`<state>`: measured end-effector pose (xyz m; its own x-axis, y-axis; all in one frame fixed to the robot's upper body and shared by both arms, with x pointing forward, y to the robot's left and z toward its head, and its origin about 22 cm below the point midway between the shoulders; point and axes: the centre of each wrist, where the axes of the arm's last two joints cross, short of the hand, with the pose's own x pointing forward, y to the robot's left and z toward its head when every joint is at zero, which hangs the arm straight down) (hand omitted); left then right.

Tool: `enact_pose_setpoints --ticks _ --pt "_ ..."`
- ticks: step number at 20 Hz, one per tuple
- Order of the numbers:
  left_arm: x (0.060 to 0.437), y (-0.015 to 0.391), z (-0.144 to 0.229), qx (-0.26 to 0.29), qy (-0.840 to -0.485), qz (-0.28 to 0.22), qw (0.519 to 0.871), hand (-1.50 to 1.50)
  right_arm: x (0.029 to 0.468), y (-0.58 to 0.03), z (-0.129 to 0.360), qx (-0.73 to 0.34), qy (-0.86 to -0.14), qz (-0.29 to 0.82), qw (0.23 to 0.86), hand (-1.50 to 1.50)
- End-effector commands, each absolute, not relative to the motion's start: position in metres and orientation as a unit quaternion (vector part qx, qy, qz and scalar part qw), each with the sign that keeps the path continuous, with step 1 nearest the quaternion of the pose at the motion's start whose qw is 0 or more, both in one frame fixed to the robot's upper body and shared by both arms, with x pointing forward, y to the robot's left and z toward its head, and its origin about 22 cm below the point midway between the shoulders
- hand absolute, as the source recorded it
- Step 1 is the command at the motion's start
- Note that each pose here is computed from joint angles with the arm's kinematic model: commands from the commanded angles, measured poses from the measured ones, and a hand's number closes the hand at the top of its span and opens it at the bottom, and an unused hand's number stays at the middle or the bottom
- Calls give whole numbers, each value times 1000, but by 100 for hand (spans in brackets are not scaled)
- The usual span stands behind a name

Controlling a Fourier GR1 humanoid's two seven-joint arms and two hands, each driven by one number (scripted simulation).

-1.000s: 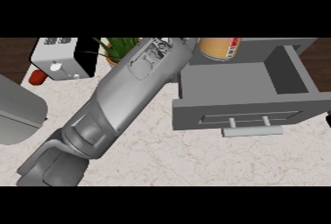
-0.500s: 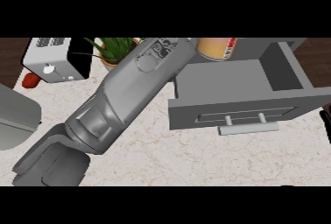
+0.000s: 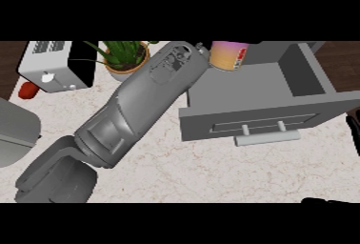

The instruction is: Pick up the can, place it into the drawer and close the drawer

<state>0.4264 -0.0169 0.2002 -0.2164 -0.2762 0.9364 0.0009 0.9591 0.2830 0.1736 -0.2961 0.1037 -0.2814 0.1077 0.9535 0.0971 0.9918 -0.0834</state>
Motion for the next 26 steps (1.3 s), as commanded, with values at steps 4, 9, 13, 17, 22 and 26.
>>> enact_pose_setpoints --ticks 4,9,13,17,22,26 --pt "430 -11 184 117 -778 -125 605 150 181 -301 108 -70 -800 10 596 -150" --pt "428 -5 162 136 -767 -125 614 -150 177 -290 114 -52 -808 14 587 -150" --pt "430 -8 171 142 -768 -108 615 -150 184 -290 111 -48 -809 19 586 -150" --pt "432 -4 167 155 -770 -98 611 -150 189 -295 119 -68 -808 18 584 -150" --pt "431 -2 159 159 -775 -84 607 -150 177 -296 119 -66 -813 31 578 -150" --pt "428 -2 156 138 -763 -64 629 -150 178 -293 133 -117 -828 74 544 -150"
